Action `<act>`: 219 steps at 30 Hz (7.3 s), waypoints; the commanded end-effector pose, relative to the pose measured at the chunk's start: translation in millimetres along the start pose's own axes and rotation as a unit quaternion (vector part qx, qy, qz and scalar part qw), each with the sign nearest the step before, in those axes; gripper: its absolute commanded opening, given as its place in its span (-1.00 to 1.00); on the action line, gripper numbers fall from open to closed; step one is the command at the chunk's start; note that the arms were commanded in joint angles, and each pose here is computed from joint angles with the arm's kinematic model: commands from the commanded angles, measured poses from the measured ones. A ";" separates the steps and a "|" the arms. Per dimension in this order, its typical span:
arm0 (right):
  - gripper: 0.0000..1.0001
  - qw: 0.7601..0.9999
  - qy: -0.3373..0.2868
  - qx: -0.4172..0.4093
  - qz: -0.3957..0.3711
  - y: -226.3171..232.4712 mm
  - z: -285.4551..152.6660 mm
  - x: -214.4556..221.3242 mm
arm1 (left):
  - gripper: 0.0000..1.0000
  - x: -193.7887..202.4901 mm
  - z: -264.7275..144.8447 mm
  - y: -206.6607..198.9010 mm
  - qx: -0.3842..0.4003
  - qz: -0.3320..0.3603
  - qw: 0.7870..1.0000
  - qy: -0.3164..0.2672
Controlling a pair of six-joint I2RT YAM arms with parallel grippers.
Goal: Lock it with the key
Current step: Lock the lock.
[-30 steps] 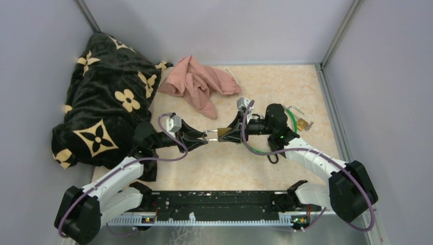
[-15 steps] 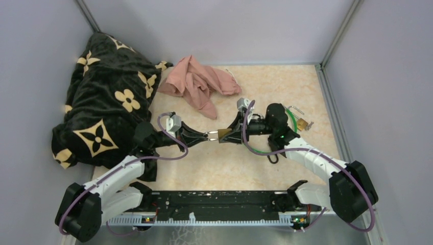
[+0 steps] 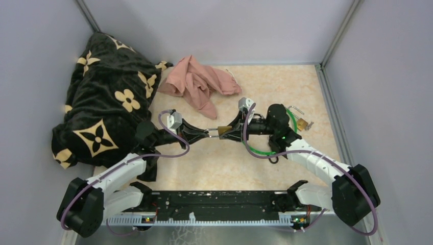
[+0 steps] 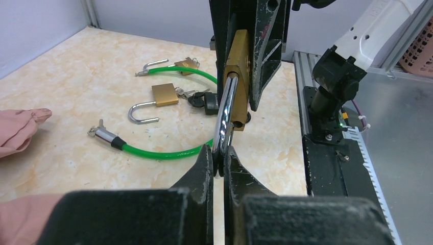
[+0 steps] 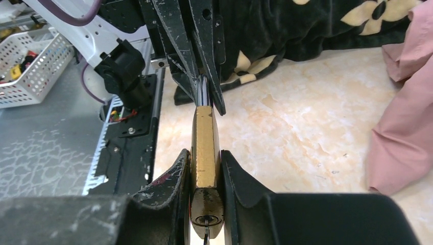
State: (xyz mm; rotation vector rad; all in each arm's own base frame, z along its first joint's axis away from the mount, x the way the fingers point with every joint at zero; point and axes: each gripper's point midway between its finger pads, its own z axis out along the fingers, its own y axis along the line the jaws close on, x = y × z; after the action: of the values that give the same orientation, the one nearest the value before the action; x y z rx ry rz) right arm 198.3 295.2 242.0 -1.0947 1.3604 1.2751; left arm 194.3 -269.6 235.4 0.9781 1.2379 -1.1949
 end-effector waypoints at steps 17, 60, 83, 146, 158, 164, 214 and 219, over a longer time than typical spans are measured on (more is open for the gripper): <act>-1.00 0.975 -0.148 0.105 -0.132 -29.4 3.1 -99.3 | -1.00 -12.2 17.2 -58.9 0.162 0.046 0.986 0.002; -1.00 0.980 -0.090 0.055 -0.166 -23.5 -17.0 -92.6 | -1.00 -26.4 28.7 -77.4 0.224 0.089 0.971 -0.002; -1.00 0.976 -0.079 0.071 -0.191 -31.3 -30.6 -91.5 | -1.00 -43.7 28.7 -84.6 0.235 0.076 0.969 -0.006; -1.00 0.988 -0.116 0.103 -0.017 -48.2 -1.4 -18.7 | -1.00 -139.1 62.6 -84.7 0.137 0.171 0.956 -0.193; -1.00 0.986 -0.144 0.087 -0.006 -55.2 15.5 -30.7 | -1.00 -115.0 72.5 -97.6 0.174 0.111 0.966 -0.157; -1.00 0.986 -0.137 0.091 -0.004 -63.9 20.8 -30.0 | -1.00 -120.1 75.2 -112.0 0.194 0.124 0.958 -0.171; -1.00 0.986 -0.126 0.110 -0.004 -123.9 61.9 -47.2 | -1.00 -98.0 90.5 -184.9 0.354 0.066 0.925 -0.118; -1.00 0.986 -0.121 0.111 -0.010 -116.3 55.9 -47.4 | -1.00 -97.7 85.0 -181.1 0.344 0.077 0.928 -0.121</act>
State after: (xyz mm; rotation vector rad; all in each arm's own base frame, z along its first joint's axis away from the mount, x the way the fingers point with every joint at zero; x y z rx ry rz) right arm 288.6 298.8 385.1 -0.7781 0.7749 1.1266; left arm 286.9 -306.1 377.3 0.4286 0.9961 -0.8768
